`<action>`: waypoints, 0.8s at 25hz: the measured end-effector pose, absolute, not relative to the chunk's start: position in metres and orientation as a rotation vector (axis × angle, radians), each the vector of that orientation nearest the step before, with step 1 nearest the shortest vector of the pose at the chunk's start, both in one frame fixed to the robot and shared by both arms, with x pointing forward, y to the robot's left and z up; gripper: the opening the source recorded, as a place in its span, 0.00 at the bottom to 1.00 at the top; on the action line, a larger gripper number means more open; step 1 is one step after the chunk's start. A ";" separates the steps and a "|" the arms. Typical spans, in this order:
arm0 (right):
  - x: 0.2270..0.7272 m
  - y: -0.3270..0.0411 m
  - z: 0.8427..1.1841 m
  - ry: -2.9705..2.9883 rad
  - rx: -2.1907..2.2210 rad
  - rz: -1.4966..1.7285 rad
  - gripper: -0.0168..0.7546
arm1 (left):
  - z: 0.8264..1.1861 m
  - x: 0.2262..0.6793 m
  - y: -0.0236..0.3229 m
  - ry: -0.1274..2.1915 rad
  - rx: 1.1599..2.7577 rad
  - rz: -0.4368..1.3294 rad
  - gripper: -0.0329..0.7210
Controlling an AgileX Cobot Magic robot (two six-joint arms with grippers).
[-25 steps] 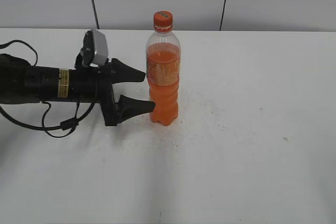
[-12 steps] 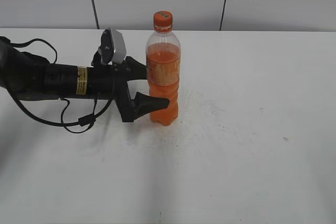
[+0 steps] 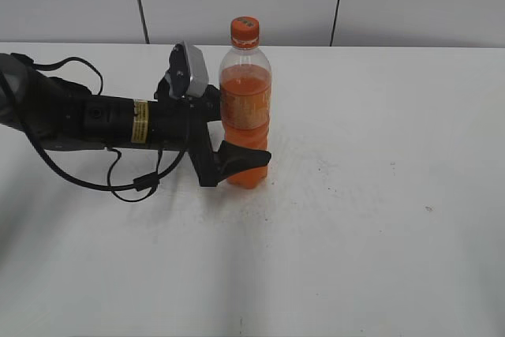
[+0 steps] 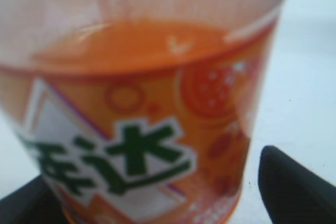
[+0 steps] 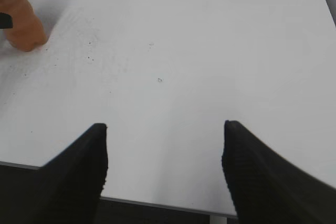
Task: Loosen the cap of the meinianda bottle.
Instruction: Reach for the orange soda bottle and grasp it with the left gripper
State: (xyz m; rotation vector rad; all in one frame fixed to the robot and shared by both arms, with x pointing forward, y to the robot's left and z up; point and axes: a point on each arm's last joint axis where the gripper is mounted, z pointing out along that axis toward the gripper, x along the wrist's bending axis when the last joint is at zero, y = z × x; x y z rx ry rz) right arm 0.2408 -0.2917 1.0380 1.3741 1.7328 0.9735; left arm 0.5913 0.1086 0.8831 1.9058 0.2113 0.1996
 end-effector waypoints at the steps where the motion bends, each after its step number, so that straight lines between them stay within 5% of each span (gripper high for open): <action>1: 0.241 -0.292 1.038 1.733 1.374 0.973 0.68 | 0.883 0.592 0.109 0.221 1.905 0.204 0.83; 6: 0.241 -0.292 1.038 1.733 1.374 0.973 0.68 | 0.884 0.596 0.109 0.276 1.884 0.225 0.80; 13: 0.241 -0.292 1.038 1.733 1.374 0.973 0.68 | 0.884 0.595 0.109 0.273 1.887 0.223 0.61; 20: 0.241 -0.292 1.038 1.733 1.374 0.973 0.68 | 0.884 0.595 0.109 0.275 1.887 0.221 0.60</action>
